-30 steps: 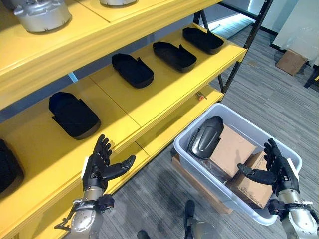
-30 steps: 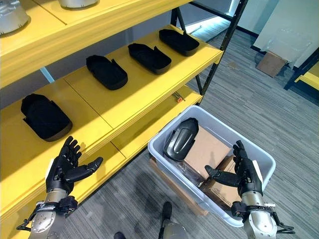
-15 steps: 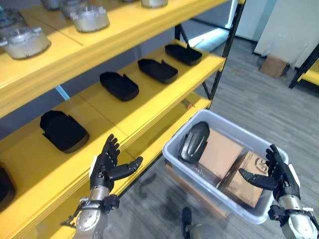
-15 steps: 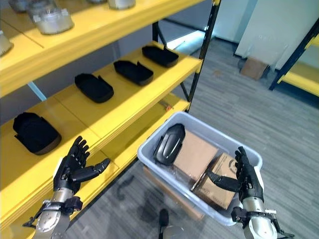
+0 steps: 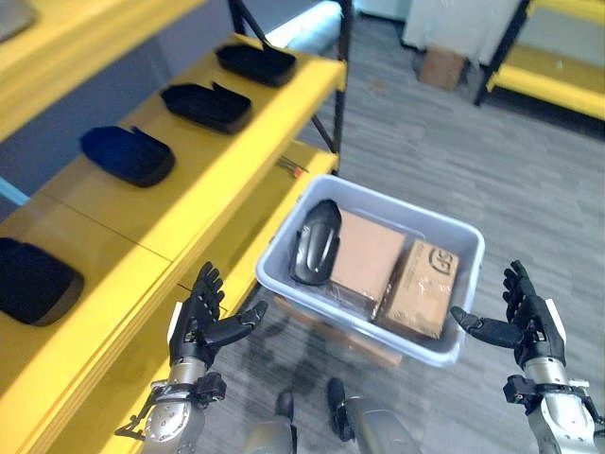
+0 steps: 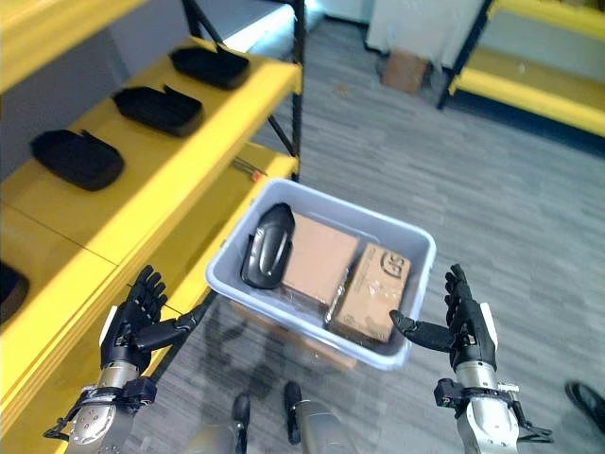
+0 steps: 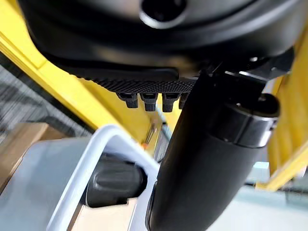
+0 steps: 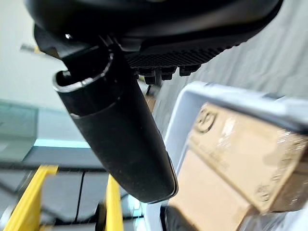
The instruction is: Move parts from the plastic box to the shelf.
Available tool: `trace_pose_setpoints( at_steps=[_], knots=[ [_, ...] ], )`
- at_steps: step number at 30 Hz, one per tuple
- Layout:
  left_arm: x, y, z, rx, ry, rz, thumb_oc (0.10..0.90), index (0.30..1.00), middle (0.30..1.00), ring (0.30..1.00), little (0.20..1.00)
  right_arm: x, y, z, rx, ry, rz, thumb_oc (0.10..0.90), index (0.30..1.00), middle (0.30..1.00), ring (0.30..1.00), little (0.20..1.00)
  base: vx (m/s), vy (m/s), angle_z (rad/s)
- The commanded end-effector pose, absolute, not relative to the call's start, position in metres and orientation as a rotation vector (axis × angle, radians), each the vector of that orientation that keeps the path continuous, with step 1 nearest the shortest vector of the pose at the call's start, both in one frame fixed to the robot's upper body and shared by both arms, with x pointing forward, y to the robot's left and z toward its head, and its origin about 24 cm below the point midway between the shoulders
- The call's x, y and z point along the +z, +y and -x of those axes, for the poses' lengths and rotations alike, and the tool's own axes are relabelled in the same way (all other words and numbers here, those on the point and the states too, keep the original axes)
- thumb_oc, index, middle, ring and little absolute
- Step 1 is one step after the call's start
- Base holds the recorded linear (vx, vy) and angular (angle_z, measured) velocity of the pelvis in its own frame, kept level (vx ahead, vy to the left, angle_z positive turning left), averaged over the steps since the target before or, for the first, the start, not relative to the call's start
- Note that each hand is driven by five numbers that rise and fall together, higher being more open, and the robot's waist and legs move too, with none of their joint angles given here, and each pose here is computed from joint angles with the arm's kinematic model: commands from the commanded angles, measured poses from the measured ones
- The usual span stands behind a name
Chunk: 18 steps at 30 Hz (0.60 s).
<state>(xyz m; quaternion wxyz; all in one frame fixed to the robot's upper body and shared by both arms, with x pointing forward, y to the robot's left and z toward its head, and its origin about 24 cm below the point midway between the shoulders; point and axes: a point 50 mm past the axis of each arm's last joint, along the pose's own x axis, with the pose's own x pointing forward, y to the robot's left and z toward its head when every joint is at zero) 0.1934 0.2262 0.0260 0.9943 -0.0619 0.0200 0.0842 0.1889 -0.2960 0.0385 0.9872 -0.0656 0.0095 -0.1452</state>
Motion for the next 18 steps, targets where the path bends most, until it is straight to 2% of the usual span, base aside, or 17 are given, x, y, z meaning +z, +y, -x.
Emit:
trace_pose_setpoints(
  at_steps=[1, 6, 10, 18],
  knots=[
    [0.078, 0.229, -0.205, 0.164, -0.259, 0.099, 0.9, 1.0, 1.0, 1.0, 1.0, 0.083, -0.297, -0.202, -0.278, -0.21, 0.199, 0.9, 1.0, 1.0, 1.0, 1.0, 0.1, 0.197, -0.42],
    [0.082, 0.231, -0.204, 0.17, -0.273, 0.09, 0.9, 1.0, 1.0, 1.0, 1.0, 0.081, -0.291, -0.206, -0.261, -0.205, 0.194, 0.9, 1.0, 1.0, 1.0, 1.0, 0.11, 0.181, -0.9],
    [0.086, 0.232, -0.206, 0.17, -0.285, 0.079, 0.9, 1.0, 1.0, 1.0, 1.0, 0.078, -0.285, -0.21, -0.235, -0.195, 0.189, 0.9, 1.0, 1.0, 1.0, 1.0, 0.08, 0.148, -0.47],
    [0.093, 0.23, -0.211, 0.125, -0.302, 0.032, 0.9, 1.0, 1.0, 1.0, 1.0, 0.079, -0.278, -0.214, -0.221, -0.204, 0.171, 0.9, 1.0, 1.0, 1.0, 1.0, 0.04, 0.096, -0.2]
  ],
)
